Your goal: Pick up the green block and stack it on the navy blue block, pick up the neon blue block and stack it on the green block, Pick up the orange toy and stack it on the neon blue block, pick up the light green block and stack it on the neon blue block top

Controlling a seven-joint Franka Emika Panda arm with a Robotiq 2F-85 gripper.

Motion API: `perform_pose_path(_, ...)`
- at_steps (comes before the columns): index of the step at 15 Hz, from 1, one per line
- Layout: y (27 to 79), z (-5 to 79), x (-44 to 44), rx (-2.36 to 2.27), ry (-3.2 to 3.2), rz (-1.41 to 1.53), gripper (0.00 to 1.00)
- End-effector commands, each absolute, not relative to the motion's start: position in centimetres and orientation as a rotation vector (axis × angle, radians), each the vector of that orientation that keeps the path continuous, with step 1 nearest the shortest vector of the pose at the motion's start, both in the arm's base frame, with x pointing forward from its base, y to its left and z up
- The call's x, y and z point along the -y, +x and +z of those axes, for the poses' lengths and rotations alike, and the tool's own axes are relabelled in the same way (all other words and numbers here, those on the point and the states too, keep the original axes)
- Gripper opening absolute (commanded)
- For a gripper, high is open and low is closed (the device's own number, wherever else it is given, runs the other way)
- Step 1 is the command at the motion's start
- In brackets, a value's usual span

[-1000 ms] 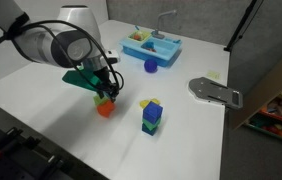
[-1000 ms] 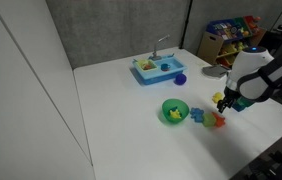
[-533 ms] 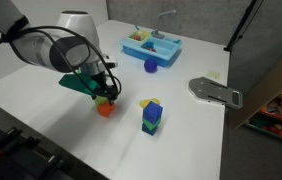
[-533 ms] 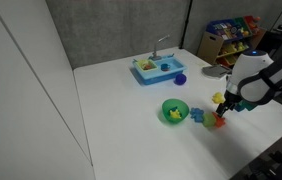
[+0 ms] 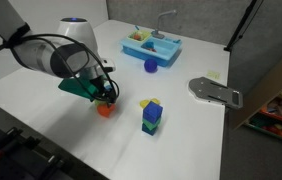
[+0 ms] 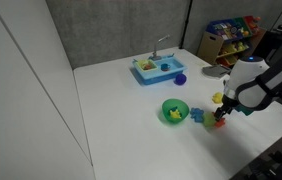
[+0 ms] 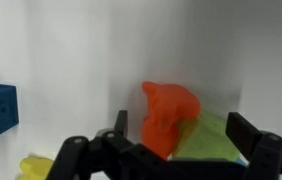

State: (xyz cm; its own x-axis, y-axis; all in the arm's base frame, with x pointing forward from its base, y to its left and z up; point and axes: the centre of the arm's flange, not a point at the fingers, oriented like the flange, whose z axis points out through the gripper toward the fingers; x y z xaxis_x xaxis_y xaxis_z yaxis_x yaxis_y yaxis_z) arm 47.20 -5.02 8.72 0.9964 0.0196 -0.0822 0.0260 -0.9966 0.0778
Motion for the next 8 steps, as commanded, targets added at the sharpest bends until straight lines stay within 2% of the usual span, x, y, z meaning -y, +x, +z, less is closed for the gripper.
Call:
perform_pose_path(1,47.4,7.3,6.0,-0.026,3.060,-0.126,1.00)
perform_pose_path(8,47.8,4.8,6.6,-0.091,3.067,-0.180,1.00)
